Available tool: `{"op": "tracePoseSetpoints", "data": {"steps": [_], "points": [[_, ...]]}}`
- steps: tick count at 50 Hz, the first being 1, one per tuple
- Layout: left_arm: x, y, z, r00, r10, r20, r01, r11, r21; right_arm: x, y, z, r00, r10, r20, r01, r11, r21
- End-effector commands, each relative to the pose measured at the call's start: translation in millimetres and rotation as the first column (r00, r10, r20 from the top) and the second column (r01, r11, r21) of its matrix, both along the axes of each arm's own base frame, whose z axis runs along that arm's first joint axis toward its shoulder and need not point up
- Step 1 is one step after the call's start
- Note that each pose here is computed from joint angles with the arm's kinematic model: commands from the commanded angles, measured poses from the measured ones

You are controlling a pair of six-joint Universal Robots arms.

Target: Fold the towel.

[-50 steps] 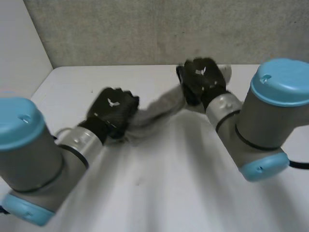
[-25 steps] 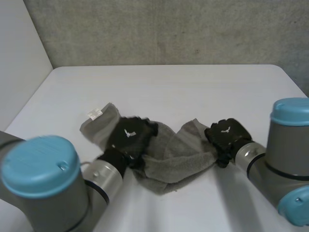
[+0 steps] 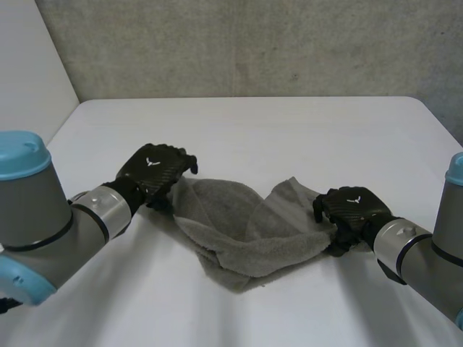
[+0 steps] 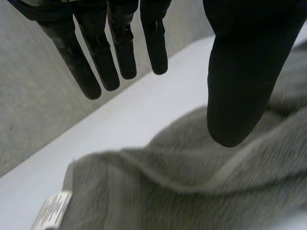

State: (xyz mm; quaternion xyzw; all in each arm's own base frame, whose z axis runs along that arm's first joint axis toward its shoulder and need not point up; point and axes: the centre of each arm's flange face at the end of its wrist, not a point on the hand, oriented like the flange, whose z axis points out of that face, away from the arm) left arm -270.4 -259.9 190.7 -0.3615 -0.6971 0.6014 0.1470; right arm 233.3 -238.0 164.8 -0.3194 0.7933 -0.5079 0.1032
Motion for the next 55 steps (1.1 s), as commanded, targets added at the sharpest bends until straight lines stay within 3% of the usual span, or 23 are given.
{"op": "tracePoseSetpoints", "data": {"steps": [1, 19, 36, 55], "points": [[3, -29, -27, 0.994, 0.006, 0.107, -0.004, 1.0, -0.02, -1, 2, -1, 1.0, -0.001, -0.004, 0.001, 1.0, 0.006], [0, -47, -58, 0.992, -0.032, 0.121, 0.031, 0.999, 0.015, -15, -19, 3, 0.997, -0.071, 0.008, 0.072, 0.991, -0.113], [-9, -67, -72, 0.993, -0.042, 0.114, 0.043, 0.999, -0.008, -18, -16, 3, 0.997, -0.073, 0.01, 0.074, 0.991, -0.111], [-32, -54, -64, 0.985, -0.151, 0.089, 0.154, 0.987, -0.034, -18, -23, 11, 0.998, -0.062, -0.017, 0.059, 0.985, -0.161]]}}
